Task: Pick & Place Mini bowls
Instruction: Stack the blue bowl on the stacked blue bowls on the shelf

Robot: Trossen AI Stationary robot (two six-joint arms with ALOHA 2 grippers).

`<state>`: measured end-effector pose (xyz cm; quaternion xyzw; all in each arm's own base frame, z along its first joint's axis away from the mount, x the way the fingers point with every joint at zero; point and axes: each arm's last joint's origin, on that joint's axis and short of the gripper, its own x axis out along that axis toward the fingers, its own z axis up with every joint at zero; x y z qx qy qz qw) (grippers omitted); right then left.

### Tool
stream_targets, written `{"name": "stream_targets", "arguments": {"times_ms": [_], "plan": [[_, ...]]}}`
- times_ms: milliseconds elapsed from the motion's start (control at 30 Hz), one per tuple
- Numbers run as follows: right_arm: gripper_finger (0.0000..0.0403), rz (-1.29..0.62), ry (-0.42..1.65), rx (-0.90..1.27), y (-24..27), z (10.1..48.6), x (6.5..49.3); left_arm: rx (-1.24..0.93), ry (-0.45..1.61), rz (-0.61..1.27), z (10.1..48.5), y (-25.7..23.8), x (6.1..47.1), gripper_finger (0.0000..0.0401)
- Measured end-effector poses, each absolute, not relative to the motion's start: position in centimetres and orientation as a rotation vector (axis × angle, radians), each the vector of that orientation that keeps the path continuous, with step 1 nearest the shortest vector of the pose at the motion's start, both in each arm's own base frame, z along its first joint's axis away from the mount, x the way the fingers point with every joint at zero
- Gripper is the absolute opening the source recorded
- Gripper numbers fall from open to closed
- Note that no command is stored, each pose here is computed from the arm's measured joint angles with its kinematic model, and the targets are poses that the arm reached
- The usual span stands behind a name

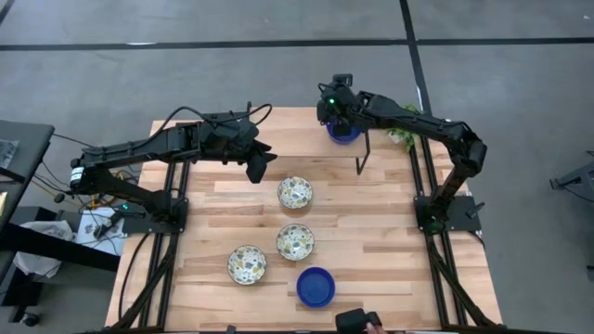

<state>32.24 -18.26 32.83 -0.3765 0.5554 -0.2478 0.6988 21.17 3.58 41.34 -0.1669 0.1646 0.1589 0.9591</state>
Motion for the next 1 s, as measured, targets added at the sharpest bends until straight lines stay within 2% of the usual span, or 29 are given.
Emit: {"name": "stream_targets", "arguments": {"times_ms": [333,700,1000], "plan": [[0.0,-0.623,1.184,-0.825,-18.0,34.2,31.7,-0.339,0.334,0.322,41.3,3.6,21.2,0.0154],[0.0,-0.713,0.915,-0.552,-14.2,39.0,28.2,-0.332,0.348,0.271,41.2,2.6,21.3,0.0154],[0.0,-0.488,0.705,-0.214,-9.6,41.8,25.0,-0.343,0.401,0.178,40.1,0.1,21.7,0.0154]]}}
